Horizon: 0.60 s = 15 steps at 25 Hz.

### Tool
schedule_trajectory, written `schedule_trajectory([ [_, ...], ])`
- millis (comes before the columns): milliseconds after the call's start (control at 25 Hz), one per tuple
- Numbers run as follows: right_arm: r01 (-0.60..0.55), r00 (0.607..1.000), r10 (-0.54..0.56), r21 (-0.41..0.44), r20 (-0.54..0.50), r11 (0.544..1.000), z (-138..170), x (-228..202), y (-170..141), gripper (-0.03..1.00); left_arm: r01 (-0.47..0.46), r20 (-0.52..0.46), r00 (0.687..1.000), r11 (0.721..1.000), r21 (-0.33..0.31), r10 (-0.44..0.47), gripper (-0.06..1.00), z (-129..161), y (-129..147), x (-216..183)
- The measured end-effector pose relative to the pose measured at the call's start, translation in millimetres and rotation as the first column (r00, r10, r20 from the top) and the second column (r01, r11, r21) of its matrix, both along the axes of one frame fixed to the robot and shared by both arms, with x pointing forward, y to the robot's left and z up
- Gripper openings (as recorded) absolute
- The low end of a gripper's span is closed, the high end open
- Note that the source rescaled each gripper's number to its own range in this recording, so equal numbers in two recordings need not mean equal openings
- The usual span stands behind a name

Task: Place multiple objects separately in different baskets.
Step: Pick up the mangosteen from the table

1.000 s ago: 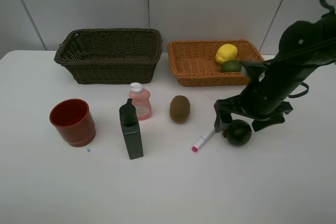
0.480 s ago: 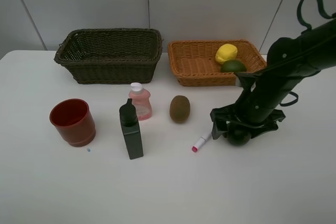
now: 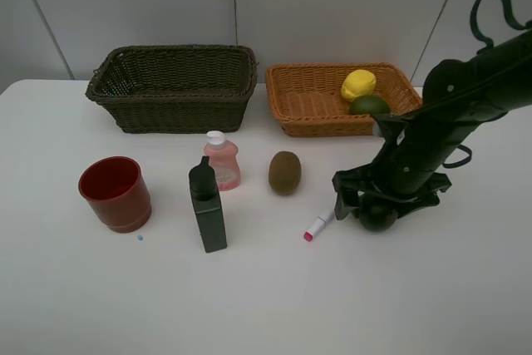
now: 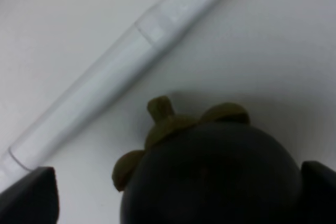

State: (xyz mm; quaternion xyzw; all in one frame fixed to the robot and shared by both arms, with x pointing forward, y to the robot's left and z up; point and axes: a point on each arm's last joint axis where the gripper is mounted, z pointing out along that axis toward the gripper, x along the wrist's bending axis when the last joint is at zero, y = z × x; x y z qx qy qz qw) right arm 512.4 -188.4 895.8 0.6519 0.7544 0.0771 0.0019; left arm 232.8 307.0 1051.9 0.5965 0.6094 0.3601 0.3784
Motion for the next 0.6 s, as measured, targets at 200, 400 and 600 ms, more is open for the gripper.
schedule_trajectory([
  [200,0.0,1.0,0.0,0.002,0.006,1.0,0.1,0.5,0.1,0.74,0.0,0.0,1.0,1.0,0.0,0.0,0.95,0.0,0.0,0.0],
  [400,0.003,1.0,-0.003,0.005,0.015,1.0,0.2,1.3,0.4,0.63,0.0,0.0,1.0,1.0,0.0,0.0,0.95,0.0,0.0,0.0],
  [600,0.003,1.0,-0.003,0.005,0.015,1.0,0.2,1.3,0.4,0.63,0.0,0.0,1.0,1.0,0.0,0.0,0.95,0.0,0.0,0.0],
])
